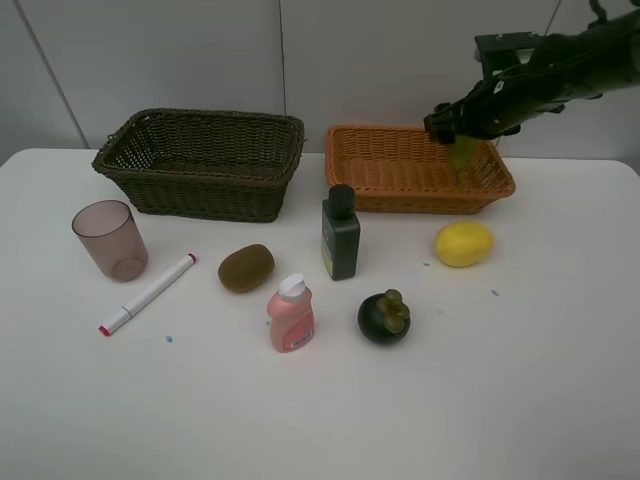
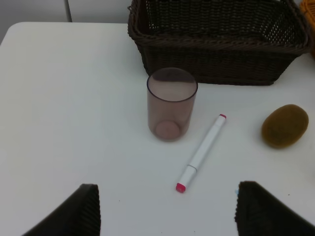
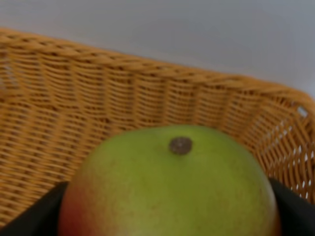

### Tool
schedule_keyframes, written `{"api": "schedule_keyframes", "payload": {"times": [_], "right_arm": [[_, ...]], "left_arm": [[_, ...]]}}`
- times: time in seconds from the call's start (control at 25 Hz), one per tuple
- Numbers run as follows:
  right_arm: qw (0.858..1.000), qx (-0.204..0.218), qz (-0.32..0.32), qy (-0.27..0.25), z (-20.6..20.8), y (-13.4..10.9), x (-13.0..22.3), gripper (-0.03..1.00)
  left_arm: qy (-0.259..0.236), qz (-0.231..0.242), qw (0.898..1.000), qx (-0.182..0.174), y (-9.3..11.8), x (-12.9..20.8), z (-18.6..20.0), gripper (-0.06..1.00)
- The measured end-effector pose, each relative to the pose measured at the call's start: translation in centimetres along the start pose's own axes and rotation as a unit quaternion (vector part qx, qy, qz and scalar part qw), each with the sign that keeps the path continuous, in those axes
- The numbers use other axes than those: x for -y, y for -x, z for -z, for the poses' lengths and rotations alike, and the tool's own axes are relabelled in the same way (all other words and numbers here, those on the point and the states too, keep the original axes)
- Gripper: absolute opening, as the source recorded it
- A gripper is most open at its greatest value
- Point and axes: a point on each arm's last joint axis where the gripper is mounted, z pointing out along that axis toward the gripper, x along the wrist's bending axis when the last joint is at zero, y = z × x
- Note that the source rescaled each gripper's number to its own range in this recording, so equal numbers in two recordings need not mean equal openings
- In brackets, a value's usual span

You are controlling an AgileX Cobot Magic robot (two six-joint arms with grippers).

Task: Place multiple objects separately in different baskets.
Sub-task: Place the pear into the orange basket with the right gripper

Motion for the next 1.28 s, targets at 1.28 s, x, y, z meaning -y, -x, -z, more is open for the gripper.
{"api": "schedule_keyframes", "payload": {"times": [1.28], "right_arm": [[1.0, -0.006, -0.028, -0.012, -2.5, -0.3, 1.8, 0.98]], "left_arm": [[0.0, 0.0, 1.0, 0.0, 0.0, 0.0, 0.0, 0.74]]}}
